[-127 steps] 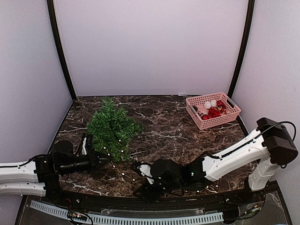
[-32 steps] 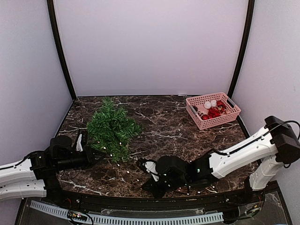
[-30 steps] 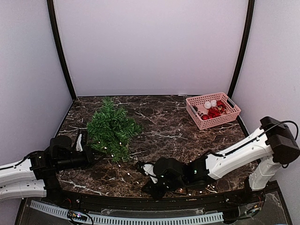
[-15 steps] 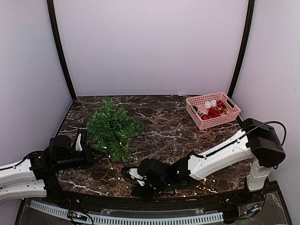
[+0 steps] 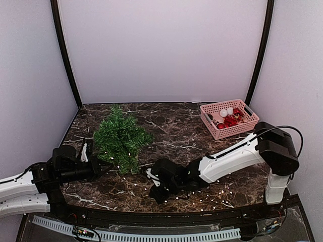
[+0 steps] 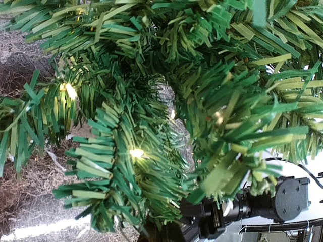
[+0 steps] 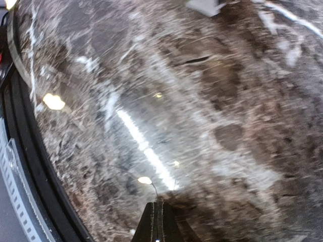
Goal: Decorate the small christmas tree
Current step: Wrap the side of the string light in the gap of the branches.
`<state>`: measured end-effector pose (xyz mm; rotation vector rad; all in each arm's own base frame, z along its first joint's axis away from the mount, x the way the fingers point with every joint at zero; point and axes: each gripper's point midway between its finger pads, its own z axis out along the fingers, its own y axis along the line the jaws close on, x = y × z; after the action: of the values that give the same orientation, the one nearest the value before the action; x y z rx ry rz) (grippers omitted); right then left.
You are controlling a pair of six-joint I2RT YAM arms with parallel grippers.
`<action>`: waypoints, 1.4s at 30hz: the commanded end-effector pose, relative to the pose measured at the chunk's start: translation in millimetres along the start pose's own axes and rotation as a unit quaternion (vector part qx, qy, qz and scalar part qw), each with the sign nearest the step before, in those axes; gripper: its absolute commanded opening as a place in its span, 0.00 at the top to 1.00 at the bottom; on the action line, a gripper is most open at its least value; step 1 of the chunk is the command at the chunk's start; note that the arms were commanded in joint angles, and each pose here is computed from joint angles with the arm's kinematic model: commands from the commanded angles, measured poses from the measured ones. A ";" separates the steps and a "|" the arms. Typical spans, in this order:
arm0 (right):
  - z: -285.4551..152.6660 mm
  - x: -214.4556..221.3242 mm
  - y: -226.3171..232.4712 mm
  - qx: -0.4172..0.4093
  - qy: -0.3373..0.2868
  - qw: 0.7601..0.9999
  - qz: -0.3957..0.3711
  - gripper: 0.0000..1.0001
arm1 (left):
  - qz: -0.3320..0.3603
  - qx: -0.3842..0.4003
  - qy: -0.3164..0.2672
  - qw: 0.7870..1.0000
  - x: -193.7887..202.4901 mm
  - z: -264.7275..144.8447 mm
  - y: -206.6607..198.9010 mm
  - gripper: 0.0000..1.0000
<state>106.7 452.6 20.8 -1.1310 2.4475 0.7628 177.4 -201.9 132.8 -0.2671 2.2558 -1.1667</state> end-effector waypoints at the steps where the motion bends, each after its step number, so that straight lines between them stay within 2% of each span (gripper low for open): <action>1: 6.1 -7.9 -23.8 0.032 -0.001 0.999 0.024 1.00 | 0.003 0.006 0.001 1.000 -1.3 -2.0 -3.0 1.00; 7: 18.8 -24.3 -18.8 0.023 -0.006 1.000 0.013 1.00 | 0.014 0.018 0.003 1.000 -1.2 -2.0 -7.9 1.00; 8: 21.2 -26.3 -17.8 0.022 -0.006 1.000 0.012 1.00 | 0.015 0.019 0.003 1.000 -1.4 -2.6 -8.5 0.97; 10: 25.1 -28.9 -16.6 0.020 -0.008 1.000 0.014 1.00 | 0.021 0.019 0.003 1.000 -1.4 -4.3 -9.1 0.81; 11: 26.0 -29.9 -16.8 0.020 -0.010 1.000 0.015 1.00 | 0.025 0.013 0.005 1.000 -0.1 -5.0 -6.3 0.69; 12: 26.5 -30.5 -16.5 0.019 -0.011 1.000 0.017 1.00 | 0.026 0.013 0.005 1.000 0.1 -6.2 -6.1 0.64; 13: 27.1 -30.2 -16.2 0.018 -0.012 1.000 0.019 1.00 | 0.030 0.010 0.008 0.999 1.4 -6.7 -4.1 0.55; 15: 27.9 -29.1 -16.4 0.017 -0.012 1.000 0.021 1.00 | 0.035 0.013 0.015 0.999 5.2 -6.9 -2.6 0.44; 19: 28.4 -26.4 -16.7 0.014 -0.012 0.999 0.026 1.00 | 0.033 0.030 0.036 0.998 14.7 -0.4 -4.2 0.36; 22: 27.1 -27.2 -16.1 0.012 -0.015 0.999 0.028 1.00 | 0.036 0.019 0.049 0.998 19.0 7.8 1.0 0.36; 29: 19.5 -27.7 -17.3 0.015 -0.024 0.999 0.033 1.00 | 0.043 -0.015 0.061 0.997 21.1 15.7 11.0 0.61; 35: 8.9 -24.5 -24.4 0.029 -0.035 0.998 0.050 1.00 | 0.038 -0.022 0.062 0.997 28.3 15.9 26.3 0.66; 38: -4.1 -30.3 -31.2 0.050 -0.057 0.995 0.059 1.00 | 0.036 -0.019 0.059 0.997 29.1 17.2 28.8 0.72; 42: -25.2 -46.0 -33.6 0.066 -0.094 0.991 0.064 1.00 | 0.048 -0.017 0.046 0.998 23.7 19.5 26.3 0.73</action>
<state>145.3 451.9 24.2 -0.9285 2.4481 0.7160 163.0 -208.0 86.2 -0.1334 2.4037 -1.1112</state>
